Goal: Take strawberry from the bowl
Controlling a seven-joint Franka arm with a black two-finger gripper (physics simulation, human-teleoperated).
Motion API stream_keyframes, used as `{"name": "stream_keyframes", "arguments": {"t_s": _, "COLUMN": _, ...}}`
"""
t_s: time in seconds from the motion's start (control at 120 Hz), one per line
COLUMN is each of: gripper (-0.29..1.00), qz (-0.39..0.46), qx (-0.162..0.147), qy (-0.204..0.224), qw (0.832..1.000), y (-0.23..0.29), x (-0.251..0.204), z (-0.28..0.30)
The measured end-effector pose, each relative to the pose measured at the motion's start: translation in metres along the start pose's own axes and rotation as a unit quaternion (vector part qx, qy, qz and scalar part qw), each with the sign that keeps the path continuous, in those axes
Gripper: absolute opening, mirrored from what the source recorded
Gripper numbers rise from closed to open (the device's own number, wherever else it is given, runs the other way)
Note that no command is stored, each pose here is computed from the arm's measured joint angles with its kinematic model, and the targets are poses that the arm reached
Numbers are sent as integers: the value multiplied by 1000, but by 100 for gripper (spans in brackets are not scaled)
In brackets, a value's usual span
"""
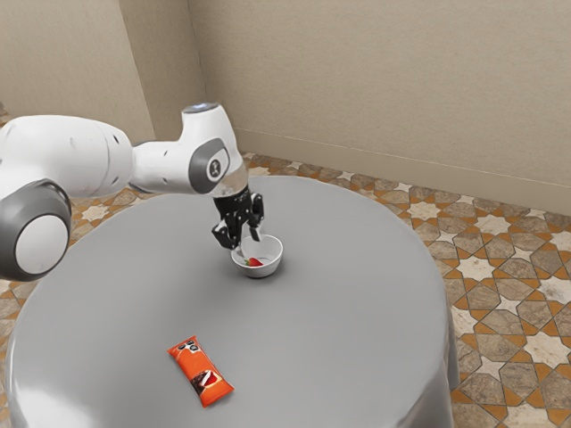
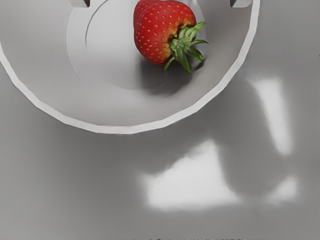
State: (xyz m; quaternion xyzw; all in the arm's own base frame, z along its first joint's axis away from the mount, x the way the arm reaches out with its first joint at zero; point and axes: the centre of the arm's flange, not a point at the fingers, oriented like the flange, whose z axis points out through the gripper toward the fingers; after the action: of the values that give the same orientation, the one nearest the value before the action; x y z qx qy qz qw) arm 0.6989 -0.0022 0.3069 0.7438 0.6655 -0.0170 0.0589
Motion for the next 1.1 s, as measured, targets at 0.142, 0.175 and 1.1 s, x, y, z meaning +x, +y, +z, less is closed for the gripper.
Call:
{"name": "stream_keyframes", "arguments": {"t_s": 0.142, "gripper": 34, "qz": -27, "qx": -2, "qy": -2, "qw": 1000, "y": 8, "x": 2, "z": 9}}
{"name": "stream_keyframes", "arguments": {"t_s": 0.175, "gripper": 34, "qz": -32, "qx": -1, "qy": -3, "qw": 999, "y": 9, "x": 2, "z": 11}}
{"name": "stream_keyframes", "arguments": {"t_s": 1.1, "gripper": 34, "qz": -105, "qx": 13, "qy": -1, "qw": 994, "y": 9, "x": 4, "z": 35}}
